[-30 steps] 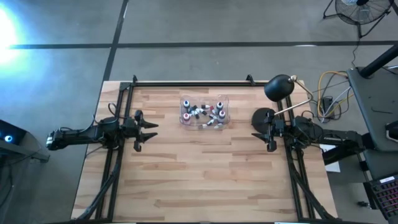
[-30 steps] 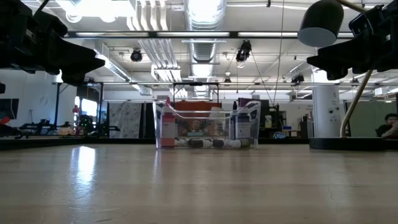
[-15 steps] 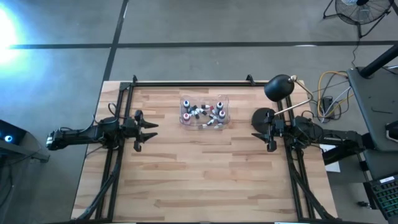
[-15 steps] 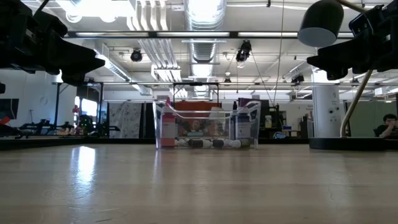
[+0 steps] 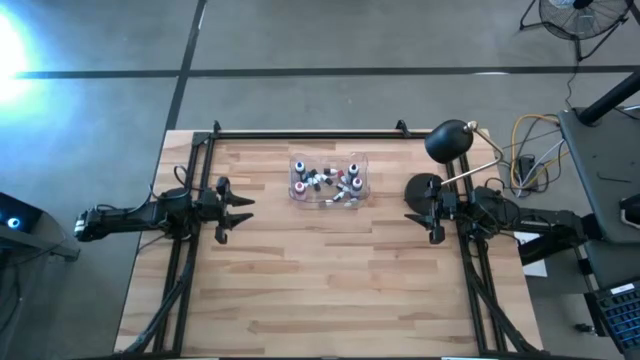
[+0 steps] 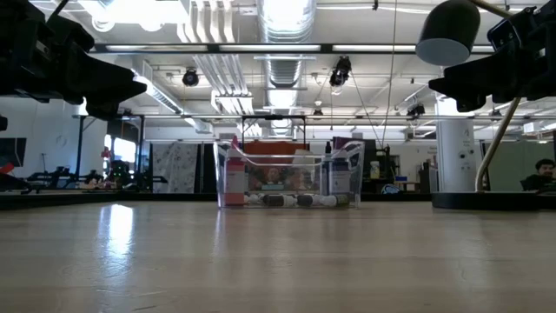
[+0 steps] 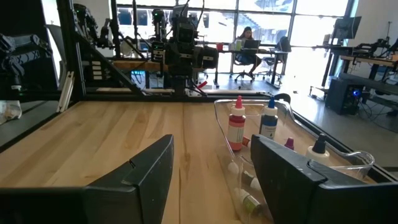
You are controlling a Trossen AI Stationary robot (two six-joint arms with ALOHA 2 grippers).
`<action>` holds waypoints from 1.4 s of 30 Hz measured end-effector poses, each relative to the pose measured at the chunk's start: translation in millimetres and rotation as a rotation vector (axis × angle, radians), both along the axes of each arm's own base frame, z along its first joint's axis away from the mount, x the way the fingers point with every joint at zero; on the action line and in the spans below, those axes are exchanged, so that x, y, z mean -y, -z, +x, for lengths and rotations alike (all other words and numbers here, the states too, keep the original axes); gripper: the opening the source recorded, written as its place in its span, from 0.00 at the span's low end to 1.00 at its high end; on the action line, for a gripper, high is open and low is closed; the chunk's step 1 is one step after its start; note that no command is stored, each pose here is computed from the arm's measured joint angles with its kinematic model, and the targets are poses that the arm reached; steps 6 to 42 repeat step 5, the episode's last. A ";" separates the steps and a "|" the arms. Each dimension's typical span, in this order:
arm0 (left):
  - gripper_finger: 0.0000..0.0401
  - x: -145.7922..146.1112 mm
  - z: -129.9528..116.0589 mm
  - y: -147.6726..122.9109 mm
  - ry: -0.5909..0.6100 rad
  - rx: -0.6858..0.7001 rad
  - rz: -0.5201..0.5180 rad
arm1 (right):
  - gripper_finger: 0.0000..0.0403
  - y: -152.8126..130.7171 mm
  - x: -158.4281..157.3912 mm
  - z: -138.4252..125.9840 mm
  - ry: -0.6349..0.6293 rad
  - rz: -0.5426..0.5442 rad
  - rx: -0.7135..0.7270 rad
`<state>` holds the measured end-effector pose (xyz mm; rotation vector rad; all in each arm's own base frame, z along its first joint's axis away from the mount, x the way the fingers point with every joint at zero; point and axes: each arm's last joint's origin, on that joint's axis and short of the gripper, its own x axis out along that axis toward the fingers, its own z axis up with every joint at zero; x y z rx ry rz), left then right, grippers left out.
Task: Pick & Place food coloring
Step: Return to Home Position
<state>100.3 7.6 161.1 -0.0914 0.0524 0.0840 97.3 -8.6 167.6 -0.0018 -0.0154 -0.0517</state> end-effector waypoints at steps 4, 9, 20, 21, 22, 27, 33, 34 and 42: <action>0.38 0.0 0.0 0.0 0.000 0.000 0.000 | 0.52 0.0 0.0 0.0 0.000 0.000 0.000; 0.38 0.0 0.0 0.0 0.000 0.000 0.000 | 0.52 0.0 0.0 0.0 0.000 0.000 0.000; 0.38 0.0 0.0 0.0 0.000 0.000 0.000 | 0.52 0.0 0.0 0.0 0.000 0.000 0.000; 0.38 0.0 0.0 0.0 0.000 0.000 0.000 | 0.52 0.0 0.0 0.0 0.000 0.000 0.000; 0.38 0.0 0.0 0.0 0.000 0.000 0.000 | 0.52 0.0 0.0 0.0 0.000 0.000 0.000; 0.38 0.0 0.0 0.0 0.000 0.000 0.000 | 0.52 0.0 0.0 0.0 0.000 0.000 0.000; 0.38 0.0 0.0 0.0 0.000 0.000 0.000 | 0.52 0.0 0.0 0.0 0.000 0.000 0.000; 0.38 0.0 0.0 0.0 0.000 0.000 0.000 | 0.52 0.0 0.0 0.0 0.000 0.000 0.000; 0.38 0.0 0.0 0.0 0.000 0.000 0.000 | 0.52 0.0 0.0 0.0 0.000 0.000 0.000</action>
